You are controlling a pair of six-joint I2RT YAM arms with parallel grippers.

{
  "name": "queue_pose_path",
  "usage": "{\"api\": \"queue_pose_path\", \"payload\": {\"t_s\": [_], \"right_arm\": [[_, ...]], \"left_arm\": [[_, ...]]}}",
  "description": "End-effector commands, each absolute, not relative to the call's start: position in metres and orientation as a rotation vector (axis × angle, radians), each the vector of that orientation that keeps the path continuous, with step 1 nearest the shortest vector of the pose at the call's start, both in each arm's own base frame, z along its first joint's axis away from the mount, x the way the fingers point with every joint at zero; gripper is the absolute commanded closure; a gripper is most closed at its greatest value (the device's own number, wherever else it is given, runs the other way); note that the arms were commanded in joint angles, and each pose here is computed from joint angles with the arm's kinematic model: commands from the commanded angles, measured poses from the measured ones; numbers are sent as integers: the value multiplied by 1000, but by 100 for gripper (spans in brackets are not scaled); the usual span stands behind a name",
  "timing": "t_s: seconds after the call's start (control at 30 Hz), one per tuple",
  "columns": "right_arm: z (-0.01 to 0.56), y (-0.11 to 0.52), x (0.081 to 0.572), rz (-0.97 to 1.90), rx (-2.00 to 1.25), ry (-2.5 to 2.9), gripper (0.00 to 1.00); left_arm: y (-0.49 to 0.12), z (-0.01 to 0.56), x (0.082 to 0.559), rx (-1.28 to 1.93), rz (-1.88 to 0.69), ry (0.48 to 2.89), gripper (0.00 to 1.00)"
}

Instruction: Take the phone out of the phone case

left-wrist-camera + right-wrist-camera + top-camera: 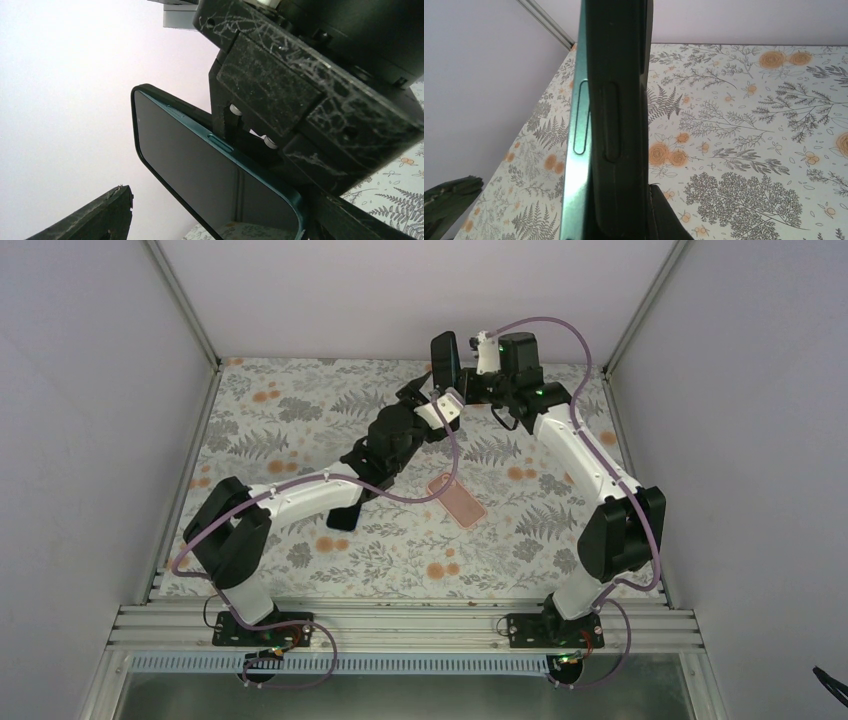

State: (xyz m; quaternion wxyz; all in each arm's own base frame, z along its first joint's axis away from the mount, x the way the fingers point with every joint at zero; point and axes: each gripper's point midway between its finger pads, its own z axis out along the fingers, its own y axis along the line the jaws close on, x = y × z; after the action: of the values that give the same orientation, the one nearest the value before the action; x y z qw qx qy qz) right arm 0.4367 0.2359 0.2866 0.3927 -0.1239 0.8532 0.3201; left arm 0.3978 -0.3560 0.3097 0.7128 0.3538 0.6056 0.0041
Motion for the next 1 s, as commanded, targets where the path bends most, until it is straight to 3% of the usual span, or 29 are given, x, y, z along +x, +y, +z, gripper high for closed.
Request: {"api": "queue_pose_path", "payload": {"t_s": [0.0, 0.3, 0.5, 0.67, 0.97], "right_arm": [[327, 237, 435, 841, -345, 2051, 97], [331, 244, 430, 895, -373, 2050, 97], [338, 253, 417, 974, -443, 2036, 97], [335, 263, 401, 1068, -532, 2049, 97], [336, 273, 374, 1188, -661, 2028, 97]], "left_arm": [[-350, 306, 407, 765, 46, 1345, 16], [-325, 303, 424, 622, 251, 1324, 28], [-296, 311, 424, 475, 435, 1220, 26], [-287, 309, 420, 433, 508, 1148, 29], [-286, 301, 417, 409, 634, 1035, 62]]}}
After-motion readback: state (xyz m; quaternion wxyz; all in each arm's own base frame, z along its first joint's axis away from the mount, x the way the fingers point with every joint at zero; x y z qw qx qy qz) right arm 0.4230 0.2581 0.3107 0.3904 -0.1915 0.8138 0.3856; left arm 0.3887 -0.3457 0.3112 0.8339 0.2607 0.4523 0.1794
